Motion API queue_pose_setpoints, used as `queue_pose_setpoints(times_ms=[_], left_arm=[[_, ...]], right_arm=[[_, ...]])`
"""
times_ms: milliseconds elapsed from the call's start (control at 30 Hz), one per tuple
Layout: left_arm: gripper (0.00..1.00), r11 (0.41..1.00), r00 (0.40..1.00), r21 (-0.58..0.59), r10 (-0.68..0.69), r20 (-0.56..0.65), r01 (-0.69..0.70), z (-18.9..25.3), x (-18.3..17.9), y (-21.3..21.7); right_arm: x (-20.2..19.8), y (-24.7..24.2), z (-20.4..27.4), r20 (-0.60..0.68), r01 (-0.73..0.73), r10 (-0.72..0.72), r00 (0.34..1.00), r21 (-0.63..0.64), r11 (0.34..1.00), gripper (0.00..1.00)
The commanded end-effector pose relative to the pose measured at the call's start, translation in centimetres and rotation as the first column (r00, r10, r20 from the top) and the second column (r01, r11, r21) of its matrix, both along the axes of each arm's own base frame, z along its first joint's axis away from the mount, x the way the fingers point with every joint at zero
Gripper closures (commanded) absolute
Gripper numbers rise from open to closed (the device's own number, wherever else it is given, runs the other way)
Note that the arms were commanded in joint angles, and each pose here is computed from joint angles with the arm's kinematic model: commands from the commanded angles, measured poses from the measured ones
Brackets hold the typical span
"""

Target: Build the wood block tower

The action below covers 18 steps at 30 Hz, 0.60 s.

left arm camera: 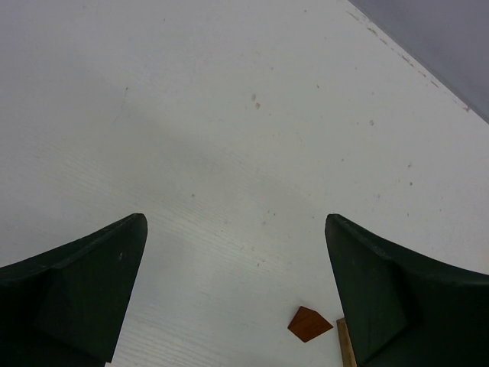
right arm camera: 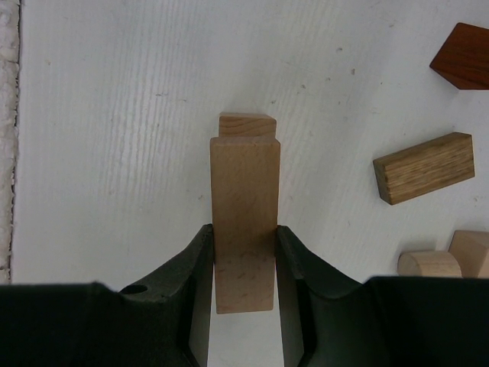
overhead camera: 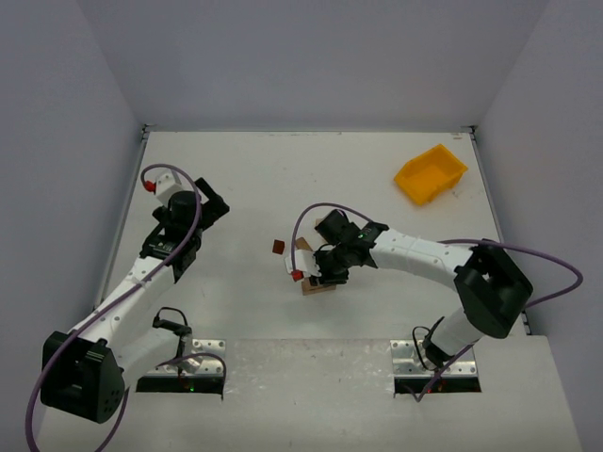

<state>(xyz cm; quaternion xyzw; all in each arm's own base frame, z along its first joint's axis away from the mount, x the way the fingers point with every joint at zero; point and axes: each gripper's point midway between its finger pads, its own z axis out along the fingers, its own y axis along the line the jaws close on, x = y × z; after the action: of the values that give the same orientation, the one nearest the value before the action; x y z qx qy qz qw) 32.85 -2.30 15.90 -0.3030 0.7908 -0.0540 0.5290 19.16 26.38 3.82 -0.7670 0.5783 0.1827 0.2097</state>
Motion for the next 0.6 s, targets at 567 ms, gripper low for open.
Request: queue_pose_setpoints(times_ms=[567], left_arm=[[0.0, 1.0, 0.998, 0.004, -0.012, 0.057, 0.012, 1.37, 0.76, -0.04]], right_arm=[[0.99, 2.21, 0.32, 0.034, -0.051, 0.05, 0.998, 0.035, 0.998, 0.73]])
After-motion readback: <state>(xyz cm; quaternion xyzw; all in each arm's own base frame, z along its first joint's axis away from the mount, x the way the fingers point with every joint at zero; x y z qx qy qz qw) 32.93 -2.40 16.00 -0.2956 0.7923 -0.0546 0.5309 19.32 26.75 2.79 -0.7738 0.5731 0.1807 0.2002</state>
